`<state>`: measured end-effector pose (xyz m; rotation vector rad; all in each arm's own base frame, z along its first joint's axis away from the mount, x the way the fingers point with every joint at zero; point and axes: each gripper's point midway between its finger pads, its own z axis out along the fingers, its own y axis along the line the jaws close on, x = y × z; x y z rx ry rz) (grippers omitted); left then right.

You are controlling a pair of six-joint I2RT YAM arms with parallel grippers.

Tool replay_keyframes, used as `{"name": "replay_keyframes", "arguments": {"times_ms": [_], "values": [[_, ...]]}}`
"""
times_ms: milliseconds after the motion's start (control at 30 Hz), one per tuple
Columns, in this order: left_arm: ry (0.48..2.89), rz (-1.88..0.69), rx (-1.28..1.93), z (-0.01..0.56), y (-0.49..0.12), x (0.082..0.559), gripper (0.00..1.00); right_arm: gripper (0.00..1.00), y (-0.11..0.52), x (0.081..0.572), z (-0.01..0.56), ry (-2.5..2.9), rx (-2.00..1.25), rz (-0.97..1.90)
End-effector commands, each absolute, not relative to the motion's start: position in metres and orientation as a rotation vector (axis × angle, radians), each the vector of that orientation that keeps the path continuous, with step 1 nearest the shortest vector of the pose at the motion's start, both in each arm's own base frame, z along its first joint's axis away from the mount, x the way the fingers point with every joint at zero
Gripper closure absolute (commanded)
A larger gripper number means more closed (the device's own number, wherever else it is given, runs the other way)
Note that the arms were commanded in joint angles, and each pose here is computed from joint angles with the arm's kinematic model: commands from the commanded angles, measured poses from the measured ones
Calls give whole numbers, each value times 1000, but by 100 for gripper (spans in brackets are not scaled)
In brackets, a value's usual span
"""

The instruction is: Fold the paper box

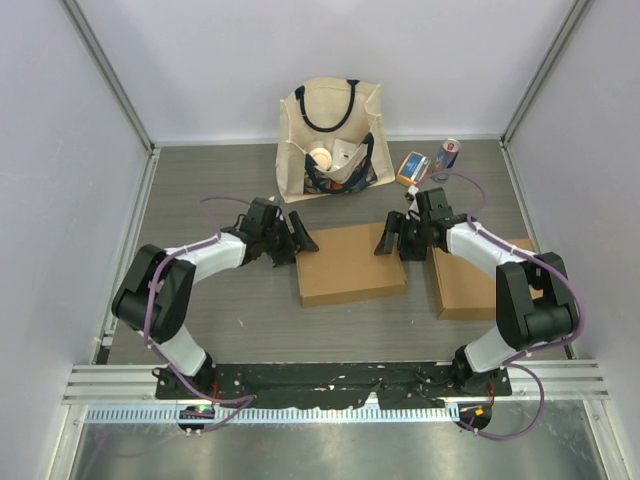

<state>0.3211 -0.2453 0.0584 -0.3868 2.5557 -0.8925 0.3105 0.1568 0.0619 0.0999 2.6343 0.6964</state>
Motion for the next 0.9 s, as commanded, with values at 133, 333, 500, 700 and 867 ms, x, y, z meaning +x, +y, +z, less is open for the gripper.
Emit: {"name": "replay_keyframes", "arguments": {"times_ms": [133,333,500,700,867], "values": [[2496,-1096,-207,90,-310,286,26,30,137,288,82,2591,284,574],[2496,-1122,-184,96,-319,260,27,30,132,246,90,2516,424,659],[2503,-1112,-209,89,-319,251,27,30,130,234,82,2507,433,677],[2498,-988,-217,95,-307,261,18,21,103,248,86,2497,395,442],[2468,-821,-213,120,-267,267,5,18,73,276,162,2331,349,240]]}}
